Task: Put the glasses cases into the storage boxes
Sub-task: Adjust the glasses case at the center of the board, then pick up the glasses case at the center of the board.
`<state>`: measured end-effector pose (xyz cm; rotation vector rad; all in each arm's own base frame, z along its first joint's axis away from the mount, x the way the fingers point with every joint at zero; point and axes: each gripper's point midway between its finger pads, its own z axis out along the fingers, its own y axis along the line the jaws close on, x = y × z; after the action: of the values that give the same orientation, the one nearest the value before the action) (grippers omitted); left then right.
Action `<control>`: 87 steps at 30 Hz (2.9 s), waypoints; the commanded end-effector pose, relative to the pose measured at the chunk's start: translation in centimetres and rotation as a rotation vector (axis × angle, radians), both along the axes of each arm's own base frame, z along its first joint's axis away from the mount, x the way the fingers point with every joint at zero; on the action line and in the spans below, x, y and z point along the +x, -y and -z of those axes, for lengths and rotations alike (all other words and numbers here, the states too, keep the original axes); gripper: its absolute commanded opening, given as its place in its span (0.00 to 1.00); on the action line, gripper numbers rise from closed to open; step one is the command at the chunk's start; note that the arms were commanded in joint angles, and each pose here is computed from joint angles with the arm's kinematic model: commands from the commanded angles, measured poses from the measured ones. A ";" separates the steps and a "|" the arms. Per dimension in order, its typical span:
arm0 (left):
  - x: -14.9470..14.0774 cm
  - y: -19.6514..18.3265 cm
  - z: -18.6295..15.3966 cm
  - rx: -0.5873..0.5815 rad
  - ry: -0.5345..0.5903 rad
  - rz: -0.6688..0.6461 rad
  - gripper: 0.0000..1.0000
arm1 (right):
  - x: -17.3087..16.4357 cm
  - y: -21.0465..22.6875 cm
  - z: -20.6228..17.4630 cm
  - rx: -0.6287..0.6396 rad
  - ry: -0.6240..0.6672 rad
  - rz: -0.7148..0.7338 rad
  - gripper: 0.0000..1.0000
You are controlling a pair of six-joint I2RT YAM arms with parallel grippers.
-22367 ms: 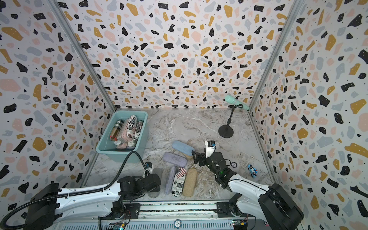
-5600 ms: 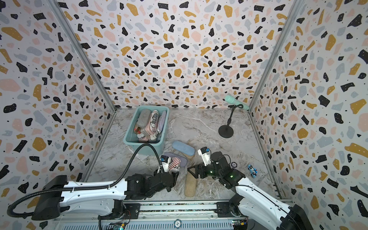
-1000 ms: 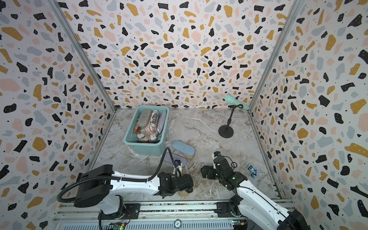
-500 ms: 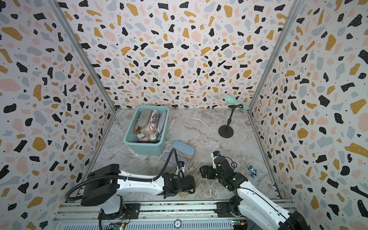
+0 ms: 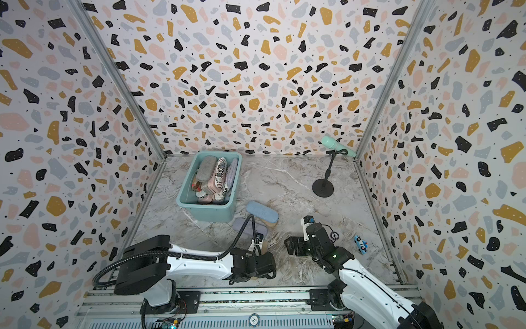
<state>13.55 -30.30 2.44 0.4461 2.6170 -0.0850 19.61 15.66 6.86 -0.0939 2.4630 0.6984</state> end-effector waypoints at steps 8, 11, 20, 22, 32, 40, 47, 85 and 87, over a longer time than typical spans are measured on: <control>-0.6 -0.4 0.2 0.021 -0.009 0.080 0.76 | 0.3 -0.1 -0.5 -0.001 0.015 -0.003 0.92; -0.4 -0.3 0.2 0.023 -0.004 0.088 0.74 | 0.4 -0.1 -0.5 -0.003 0.016 -0.001 0.92; 0.0 0.1 0.8 0.048 -0.003 0.166 0.86 | 0.6 -0.1 -0.5 -0.012 0.014 -0.001 0.92; 0.2 0.1 1.1 0.034 -0.020 0.179 0.81 | 0.6 0.0 -0.5 -0.018 0.015 0.002 0.92; 0.3 0.1 1.6 0.044 -0.052 0.218 0.61 | 0.7 0.1 -0.5 -0.017 0.016 0.014 0.89; 1.0 1.4 -2.1 -0.031 0.000 0.224 0.57 | 1.1 -0.2 -0.8 -0.014 0.023 0.011 0.88; 1.7 1.7 -6.2 -0.085 0.071 0.229 0.56 | 1.1 -0.2 -0.9 -0.009 0.026 0.011 0.88; 24.3 -21.9 -22.8 -0.087 0.759 -0.586 0.51 | 2.4 -2.8 -4.9 0.060 0.104 -0.037 0.87; 24.5 -22.4 -21.3 -0.091 0.742 -0.599 0.51 | 2.3 -2.9 -4.7 0.061 0.102 -0.038 0.87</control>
<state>37.03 -8.22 22.62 -0.2315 1.9838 0.2045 21.50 18.10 10.02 -0.1444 2.3908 0.7496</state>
